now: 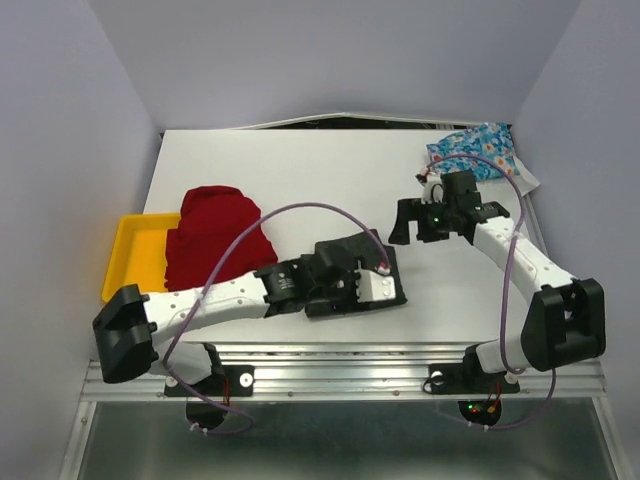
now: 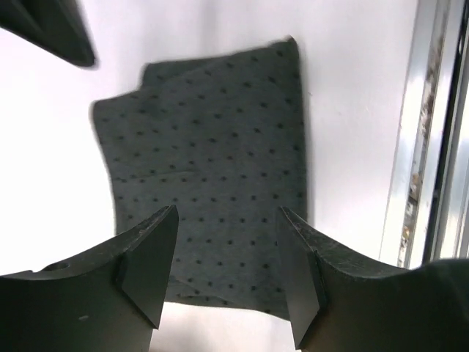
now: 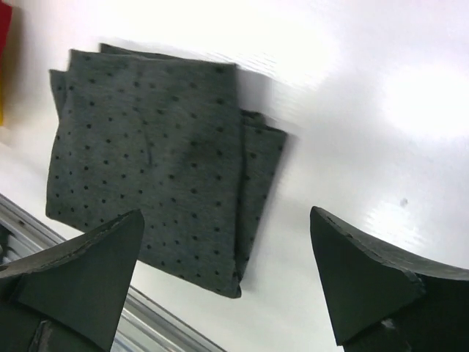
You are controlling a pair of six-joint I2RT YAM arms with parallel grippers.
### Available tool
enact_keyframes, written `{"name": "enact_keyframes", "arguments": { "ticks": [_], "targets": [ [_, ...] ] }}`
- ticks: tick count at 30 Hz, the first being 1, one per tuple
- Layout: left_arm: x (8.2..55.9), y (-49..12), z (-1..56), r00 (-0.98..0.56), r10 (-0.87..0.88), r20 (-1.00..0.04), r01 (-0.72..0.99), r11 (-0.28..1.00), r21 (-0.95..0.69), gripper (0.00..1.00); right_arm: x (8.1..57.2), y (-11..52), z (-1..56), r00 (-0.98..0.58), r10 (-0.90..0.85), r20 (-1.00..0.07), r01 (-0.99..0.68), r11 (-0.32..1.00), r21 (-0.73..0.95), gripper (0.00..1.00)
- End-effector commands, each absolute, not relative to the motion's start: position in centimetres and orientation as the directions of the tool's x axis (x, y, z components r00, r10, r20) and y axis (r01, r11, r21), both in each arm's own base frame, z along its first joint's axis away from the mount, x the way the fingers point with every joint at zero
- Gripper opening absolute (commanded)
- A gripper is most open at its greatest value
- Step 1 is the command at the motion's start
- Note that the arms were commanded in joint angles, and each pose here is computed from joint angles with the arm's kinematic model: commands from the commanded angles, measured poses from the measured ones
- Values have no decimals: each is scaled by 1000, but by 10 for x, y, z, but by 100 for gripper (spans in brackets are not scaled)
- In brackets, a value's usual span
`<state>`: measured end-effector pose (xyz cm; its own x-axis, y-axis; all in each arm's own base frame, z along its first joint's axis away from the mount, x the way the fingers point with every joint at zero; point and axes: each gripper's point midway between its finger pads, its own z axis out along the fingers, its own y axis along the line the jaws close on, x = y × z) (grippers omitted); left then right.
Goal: Fold and stack the skirts
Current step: Neatly place the folded skirt to the corner
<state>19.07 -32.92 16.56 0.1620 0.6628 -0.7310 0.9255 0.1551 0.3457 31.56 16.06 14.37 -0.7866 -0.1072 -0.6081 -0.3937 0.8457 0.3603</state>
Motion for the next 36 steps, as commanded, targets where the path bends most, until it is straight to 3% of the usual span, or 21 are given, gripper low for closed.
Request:
{"name": "enact_keyframes", "arguments": {
  "ticks": [1,5,14,17,20,21,23,24,25,27,36],
  "targets": [
    [174,-327,118,224,782,-582,899,65,433,67,300,131,124,-885,85,-458,-194,827,528,100],
    [156,-362,88,250,801,-544,904,8,427,67,284,124,106,-928,177,-328,-78,768,635,100],
    [167,-385,43,235,840,-489,895,8,445,66,265,140,94,-946,230,-230,-18,670,742,100],
    [173,-385,37,228,844,-486,886,28,463,56,261,141,86,-949,215,-233,-32,667,744,100],
    [179,-384,41,202,830,-520,890,65,450,36,256,139,74,-960,179,-215,-39,676,736,100],
    [181,-384,42,195,827,-527,893,72,444,36,256,140,71,-963,171,-208,-39,675,737,100],
    [190,-382,50,168,815,-554,899,104,425,26,253,142,65,-974,153,-167,-25,661,750,100],
    [192,-382,52,153,808,-569,906,115,407,11,251,144,66,-978,141,-155,-27,649,760,100],
    [195,-382,56,145,801,-581,910,122,396,6,251,145,65,-980,140,-143,-20,642,766,100],
    [204,-381,68,128,781,-612,910,153,386,0,249,147,64,-983,138,-123,-9,626,779,100],
    [196,-390,98,182,714,-676,932,94,350,0,250,167,67,-986,147,-77,3,479,878,100]
  ]
}}
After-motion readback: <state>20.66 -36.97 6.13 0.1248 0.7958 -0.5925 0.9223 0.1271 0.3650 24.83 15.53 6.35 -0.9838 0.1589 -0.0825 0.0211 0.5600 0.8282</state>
